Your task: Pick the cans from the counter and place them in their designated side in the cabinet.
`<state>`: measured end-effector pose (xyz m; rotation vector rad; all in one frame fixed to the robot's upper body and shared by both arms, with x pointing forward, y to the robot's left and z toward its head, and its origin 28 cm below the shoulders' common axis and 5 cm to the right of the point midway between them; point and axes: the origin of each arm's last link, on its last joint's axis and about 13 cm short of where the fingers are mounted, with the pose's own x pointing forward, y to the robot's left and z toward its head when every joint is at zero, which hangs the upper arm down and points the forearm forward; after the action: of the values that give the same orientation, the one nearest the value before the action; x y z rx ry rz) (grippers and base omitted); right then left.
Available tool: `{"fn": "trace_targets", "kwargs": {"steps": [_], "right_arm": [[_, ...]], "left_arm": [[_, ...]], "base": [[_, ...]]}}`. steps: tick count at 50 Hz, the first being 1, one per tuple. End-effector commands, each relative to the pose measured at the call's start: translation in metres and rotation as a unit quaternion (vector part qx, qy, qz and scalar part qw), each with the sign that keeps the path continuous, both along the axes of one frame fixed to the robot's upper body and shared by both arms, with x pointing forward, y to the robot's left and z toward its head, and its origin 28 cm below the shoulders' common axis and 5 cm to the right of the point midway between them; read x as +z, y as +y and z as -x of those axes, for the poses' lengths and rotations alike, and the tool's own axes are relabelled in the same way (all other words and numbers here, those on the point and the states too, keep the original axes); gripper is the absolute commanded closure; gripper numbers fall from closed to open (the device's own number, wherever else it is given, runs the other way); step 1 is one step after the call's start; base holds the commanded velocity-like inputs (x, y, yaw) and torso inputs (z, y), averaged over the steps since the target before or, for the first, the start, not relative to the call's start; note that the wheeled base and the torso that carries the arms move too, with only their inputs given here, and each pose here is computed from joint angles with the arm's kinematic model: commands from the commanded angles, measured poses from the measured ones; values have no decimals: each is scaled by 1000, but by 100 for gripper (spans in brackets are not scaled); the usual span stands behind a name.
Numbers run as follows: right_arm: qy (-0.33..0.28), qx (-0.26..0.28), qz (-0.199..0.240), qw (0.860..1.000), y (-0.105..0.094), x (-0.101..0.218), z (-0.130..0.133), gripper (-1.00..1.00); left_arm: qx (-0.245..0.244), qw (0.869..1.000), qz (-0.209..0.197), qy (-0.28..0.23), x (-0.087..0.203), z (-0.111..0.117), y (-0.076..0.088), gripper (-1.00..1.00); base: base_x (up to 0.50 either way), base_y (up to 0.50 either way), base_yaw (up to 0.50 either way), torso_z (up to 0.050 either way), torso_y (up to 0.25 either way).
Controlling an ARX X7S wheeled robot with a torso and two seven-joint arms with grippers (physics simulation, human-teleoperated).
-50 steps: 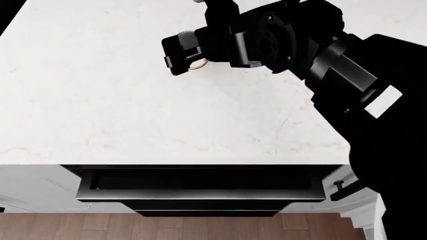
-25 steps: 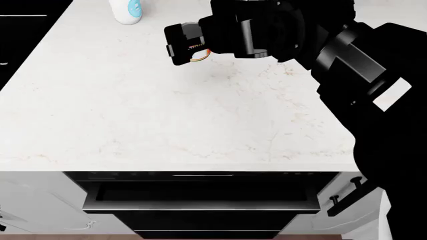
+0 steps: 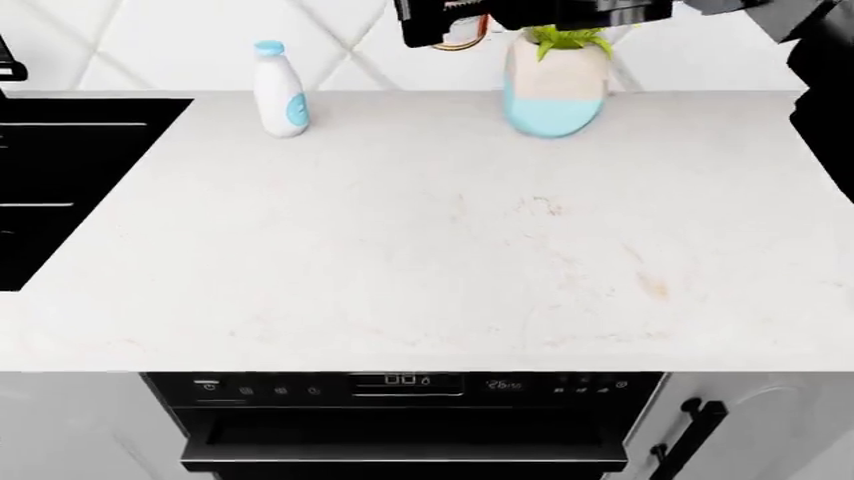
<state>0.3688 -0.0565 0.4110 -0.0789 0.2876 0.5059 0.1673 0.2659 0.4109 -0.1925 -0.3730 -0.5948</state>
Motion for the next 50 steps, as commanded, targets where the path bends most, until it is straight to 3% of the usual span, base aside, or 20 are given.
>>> {"fn": "trace_targets", "kwargs": {"steps": [1,13,24,26,28,31,34,36,50], "right_arm": [[-48,-19,-2,999,-31,32,33,100],[-94,-47,-23,994,-63,60,62,100],[-148,-95,-20,984,-81,117,73,100],[-148,-68,-38,986,-75,130,76,100],[-145,-3,-64,987,-62,139,80,100],[-168,70,-105,978,-51,150,86,100],[-195,-49,-51,978,-70,155,91,100],[-204,-159,-6,966,-87,158,99,100],[-216,-218,-37,951,-90,160,106,100]], "left_arm": [[-7,1000,9,4,-5,-7,0,-100],[-16,1000,9,5,-4,-14,-2,-100],[-29,999,14,7,-6,-23,-4,-100],[-32,999,15,8,-6,-25,-5,-100],[-35,999,16,8,-6,-26,-5,-100],[-38,999,17,7,-5,-26,-5,-100],[-39,999,16,6,-5,-27,-6,-100],[-39,999,16,5,-4,-26,-6,-100],[-43,999,13,0,-1,-25,-7,-100]], "base": [[-13,0,0,0,250],[0,0,0,0,250],[0,0,0,0,250],[0,0,1,0,250],[0,0,0,0,247],[0,0,1,0,241],[0,0,0,0,250],[0,0,0,0,250],[0,0,0,2,250]]}}
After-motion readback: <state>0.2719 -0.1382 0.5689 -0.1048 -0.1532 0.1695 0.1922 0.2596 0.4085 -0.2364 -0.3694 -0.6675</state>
